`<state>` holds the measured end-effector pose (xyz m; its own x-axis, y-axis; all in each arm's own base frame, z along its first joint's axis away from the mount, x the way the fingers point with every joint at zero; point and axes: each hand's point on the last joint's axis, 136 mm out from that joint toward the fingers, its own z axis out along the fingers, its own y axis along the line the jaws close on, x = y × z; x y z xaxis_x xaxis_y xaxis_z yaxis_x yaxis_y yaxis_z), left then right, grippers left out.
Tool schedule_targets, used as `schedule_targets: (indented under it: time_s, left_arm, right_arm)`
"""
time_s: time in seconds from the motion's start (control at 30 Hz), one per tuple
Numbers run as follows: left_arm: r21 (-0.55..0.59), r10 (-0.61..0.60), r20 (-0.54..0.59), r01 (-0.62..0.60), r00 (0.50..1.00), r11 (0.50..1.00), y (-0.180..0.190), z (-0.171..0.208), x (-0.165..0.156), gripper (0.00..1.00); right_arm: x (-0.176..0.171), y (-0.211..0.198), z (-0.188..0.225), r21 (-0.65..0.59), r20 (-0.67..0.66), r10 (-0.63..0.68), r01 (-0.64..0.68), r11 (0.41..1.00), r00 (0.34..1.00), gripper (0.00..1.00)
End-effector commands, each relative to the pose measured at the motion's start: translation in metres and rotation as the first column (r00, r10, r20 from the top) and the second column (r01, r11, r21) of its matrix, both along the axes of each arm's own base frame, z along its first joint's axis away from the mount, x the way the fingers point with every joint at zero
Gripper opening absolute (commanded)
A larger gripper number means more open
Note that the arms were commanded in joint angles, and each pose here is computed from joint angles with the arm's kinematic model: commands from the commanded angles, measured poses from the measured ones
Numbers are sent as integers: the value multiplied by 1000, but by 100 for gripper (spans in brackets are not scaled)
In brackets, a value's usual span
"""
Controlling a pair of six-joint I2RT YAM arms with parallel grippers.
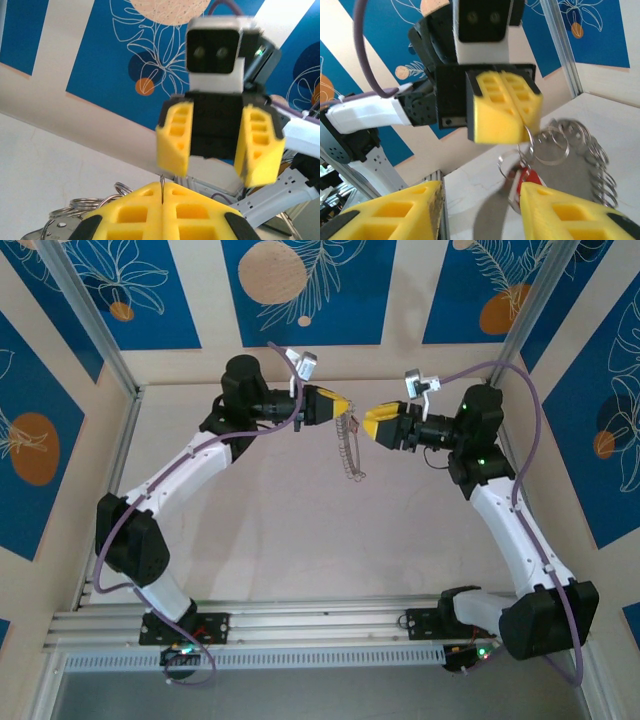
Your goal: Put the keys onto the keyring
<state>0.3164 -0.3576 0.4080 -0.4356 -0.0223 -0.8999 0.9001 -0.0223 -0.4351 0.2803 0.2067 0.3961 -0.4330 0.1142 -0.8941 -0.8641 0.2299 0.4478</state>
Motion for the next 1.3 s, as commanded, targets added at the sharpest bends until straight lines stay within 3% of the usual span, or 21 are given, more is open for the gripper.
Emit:
schedule_targets:
  time_s: [0.0, 0.7, 0.8, 1.03, 1.27]
  left_arm:
    - [-83, -12, 94, 20, 996, 996, 9, 40, -19, 0]
    - [-99, -43, 97, 53, 994, 994, 8, 47, -27, 0]
    - [-100, -45, 99, 55, 994, 993, 9, 48, -29, 0]
    - [-113, -43, 96, 53, 995, 992, 9, 48, -29, 0]
    - [-177, 13, 63, -2, 998, 984, 13, 55, -24, 0]
  right_arm:
    - [-3, 0, -1, 7, 33, -12, 12, 1000, 999, 48]
    - [14, 30, -4, -36, 58, -19, 21, 999, 998, 47]
    - [16, 30, -4, -35, 63, -28, 31, 999, 998, 37]
    - [12, 31, -7, -33, 60, -9, 11, 999, 998, 1]
    - [5, 42, -17, -30, 41, 22, -21, 999, 999, 0]
